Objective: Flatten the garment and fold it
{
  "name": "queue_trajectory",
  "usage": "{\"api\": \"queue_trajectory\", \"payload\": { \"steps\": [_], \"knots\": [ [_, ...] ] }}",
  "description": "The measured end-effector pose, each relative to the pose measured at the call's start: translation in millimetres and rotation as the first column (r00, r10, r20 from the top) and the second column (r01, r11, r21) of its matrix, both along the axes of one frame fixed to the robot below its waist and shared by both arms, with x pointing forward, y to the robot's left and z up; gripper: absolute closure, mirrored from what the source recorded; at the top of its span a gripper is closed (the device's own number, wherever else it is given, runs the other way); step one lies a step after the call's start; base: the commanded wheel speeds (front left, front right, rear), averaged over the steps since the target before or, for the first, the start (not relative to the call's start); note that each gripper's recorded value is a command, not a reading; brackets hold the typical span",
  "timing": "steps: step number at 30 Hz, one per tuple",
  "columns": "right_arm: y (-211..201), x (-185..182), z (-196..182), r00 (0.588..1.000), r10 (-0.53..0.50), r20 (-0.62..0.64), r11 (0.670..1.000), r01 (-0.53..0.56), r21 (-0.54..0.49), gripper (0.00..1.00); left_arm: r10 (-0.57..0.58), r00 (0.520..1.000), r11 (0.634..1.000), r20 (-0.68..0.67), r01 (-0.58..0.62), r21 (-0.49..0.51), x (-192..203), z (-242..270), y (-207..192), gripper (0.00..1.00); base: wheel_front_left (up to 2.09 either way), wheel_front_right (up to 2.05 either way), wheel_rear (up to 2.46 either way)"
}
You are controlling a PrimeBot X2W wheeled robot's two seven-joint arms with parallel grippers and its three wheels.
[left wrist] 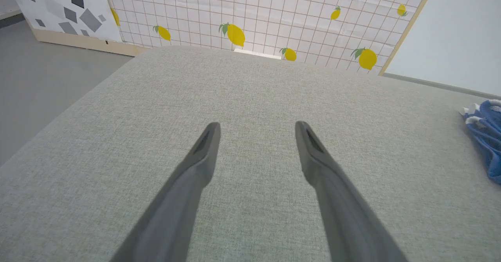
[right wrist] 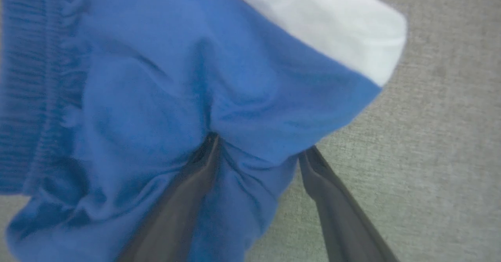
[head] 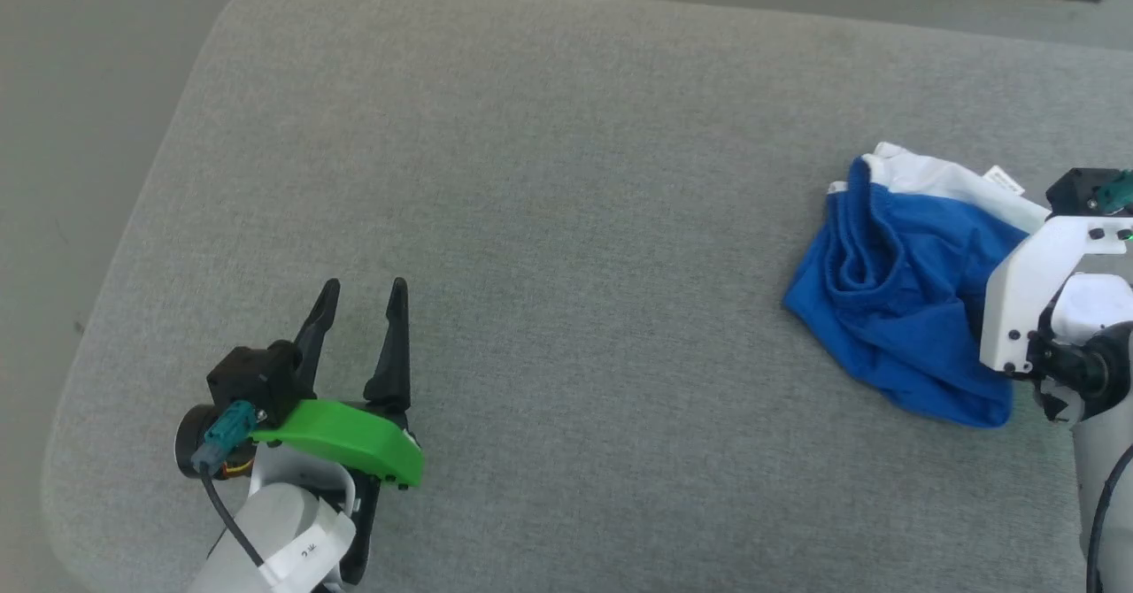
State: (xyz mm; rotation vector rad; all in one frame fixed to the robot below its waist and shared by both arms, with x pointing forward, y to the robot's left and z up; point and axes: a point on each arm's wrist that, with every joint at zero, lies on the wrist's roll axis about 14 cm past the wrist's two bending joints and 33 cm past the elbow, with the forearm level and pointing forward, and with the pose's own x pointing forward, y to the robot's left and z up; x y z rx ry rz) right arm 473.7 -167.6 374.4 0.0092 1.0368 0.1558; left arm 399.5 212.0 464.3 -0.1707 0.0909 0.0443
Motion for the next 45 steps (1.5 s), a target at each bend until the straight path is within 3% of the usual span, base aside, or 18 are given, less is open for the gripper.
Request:
{"api": "queue_trajectory", "payload": {
  "steps": [5,6,7,8,18,25,38,45],
  "knots": [
    [5,5,-8,1.0,0.021,-0.005,1.0,-0.021,-0.005,0.0,0.007,1.0,1.0,-0.02,-0.007,0.0,1,-7,3,0.0,0.0,0.0,0.0],
    [5,6,-9,1.0,0.023,-0.005,1.0,-0.023,-0.006,0.6,0.008,1.0,1.0,-0.024,-0.008,0.0,1,-9,3,0.0,0.0,0.0,0.0],
    [6,6,-9,1.0,0.026,-0.004,1.0,-0.026,-0.007,0.89,0.008,1.0,1.0,-0.026,-0.008,0.0,2,-10,3,0.0,0.0,0.0,0.0],
    [5,7,-8,1.0,0.027,0.003,1.0,-0.027,-0.009,1.0,0.008,1.0,1.0,-0.026,-0.008,0.0,2,-10,3,0.0,0.0,0.0,0.0],
    [9,5,10,0.995,0.07,0.074,0.998,-0.069,-0.011,1.0,-0.028,1.0,1.0,-0.001,0.028,-0.007,6,-3,-8,0.0,0.0,0.0,0.0],
    [0,-20,28,0.989,0.114,0.092,0.993,-0.112,-0.02,1.0,-0.093,0.995,0.995,0.035,0.094,-0.02,16,7,-30,0.0,0.0,0.0,0.0],
    [-131,-76,49,0.996,-0.074,0.057,0.98,0.083,-0.181,1.0,-0.316,0.943,0.946,0.107,0.322,-0.044,57,22,-112,0.0,0.0,0.0,0.0],
    [-212,-89,53,0.978,-0.205,0.042,0.926,0.207,-0.314,1.0,-0.392,0.912,0.918,0.123,0.396,-0.009,87,19,-134,0.0,0.0,0.0,0.0]
  ]
}}
